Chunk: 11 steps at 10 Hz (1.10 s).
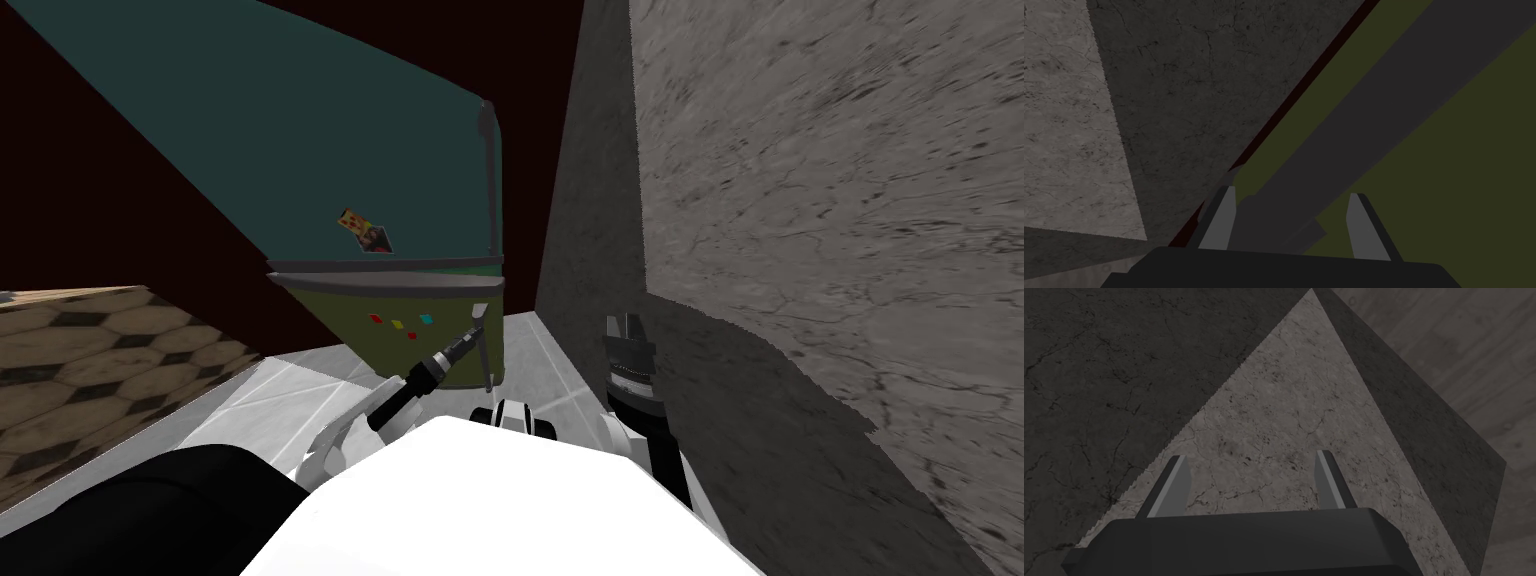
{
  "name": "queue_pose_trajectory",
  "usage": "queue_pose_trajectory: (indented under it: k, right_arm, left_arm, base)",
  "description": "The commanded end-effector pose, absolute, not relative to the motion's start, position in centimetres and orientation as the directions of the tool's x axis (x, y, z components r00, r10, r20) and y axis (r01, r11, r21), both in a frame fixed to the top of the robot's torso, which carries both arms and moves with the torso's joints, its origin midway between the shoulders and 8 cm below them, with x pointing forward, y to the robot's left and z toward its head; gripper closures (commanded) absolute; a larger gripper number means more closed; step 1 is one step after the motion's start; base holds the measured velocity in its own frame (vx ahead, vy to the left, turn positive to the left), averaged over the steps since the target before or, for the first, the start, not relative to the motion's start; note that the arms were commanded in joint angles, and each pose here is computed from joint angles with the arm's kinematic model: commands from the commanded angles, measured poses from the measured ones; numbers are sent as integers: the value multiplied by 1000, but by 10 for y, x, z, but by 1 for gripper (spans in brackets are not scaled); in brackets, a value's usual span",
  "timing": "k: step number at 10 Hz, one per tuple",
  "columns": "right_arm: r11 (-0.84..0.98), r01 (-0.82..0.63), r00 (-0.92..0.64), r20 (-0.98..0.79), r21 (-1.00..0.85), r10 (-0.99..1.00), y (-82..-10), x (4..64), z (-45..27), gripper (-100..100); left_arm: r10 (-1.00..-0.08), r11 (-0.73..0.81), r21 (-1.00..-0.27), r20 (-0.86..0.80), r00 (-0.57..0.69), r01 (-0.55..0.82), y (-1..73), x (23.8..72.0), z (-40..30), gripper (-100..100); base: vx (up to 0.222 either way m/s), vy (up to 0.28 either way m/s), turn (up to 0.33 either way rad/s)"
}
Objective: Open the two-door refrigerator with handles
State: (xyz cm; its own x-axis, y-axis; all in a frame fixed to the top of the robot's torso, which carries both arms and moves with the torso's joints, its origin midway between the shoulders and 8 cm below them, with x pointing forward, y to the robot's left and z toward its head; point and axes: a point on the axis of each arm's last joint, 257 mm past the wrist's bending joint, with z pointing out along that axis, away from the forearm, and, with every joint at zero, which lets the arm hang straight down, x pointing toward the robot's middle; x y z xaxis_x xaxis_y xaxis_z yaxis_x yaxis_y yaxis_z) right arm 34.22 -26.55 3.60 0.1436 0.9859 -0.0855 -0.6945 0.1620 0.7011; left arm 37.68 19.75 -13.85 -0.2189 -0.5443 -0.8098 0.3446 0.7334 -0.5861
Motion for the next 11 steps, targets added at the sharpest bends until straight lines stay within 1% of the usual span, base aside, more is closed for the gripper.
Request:
queue_pose_trajectory:
  k: [1,2,4,6,7,8,9,11]
  right_arm:
    - [162,-694,144,-86,701,986,-266,342,36,0]
    - [162,-694,144,-85,701,986,-265,342,36,0]
    - [162,-695,144,-86,701,986,-265,342,36,0]
    - [162,-694,144,-85,701,986,-266,342,36,0]
    - [162,-694,144,-85,701,986,-266,342,36,0]
    - [162,-694,144,-86,701,986,-265,342,36,0]
    - [162,-694,144,-86,701,986,-265,342,36,0]
    - [162,-694,144,-85,701,986,-266,342,36,0]
  left_arm:
    - [-539,720,-588,-809,-236,368,186,366,-139,100]
    - [-568,678,-628,-778,-268,383,174,369,-147,100]
    - [-552,694,-605,-795,-251,390,180,388,-149,100]
    - [-545,710,-604,-797,-261,362,189,393,-165,100]
    - [-578,660,-639,-768,-277,395,173,399,-159,100]
    - [-571,667,-628,-777,-266,402,174,408,-157,100]
    - [-563,673,-615,-786,-254,411,176,418,-154,100]
    - [-556,695,-617,-787,-269,369,189,423,-175,100]
  base:
    - [-135,50,-23]
    - [-222,142,-288]
    - [-267,174,-187]
    - [-52,-18,27]
    - [-176,79,-250]
    - [-289,165,-277]
    - [-226,107,-94]
    - [-55,30,31]
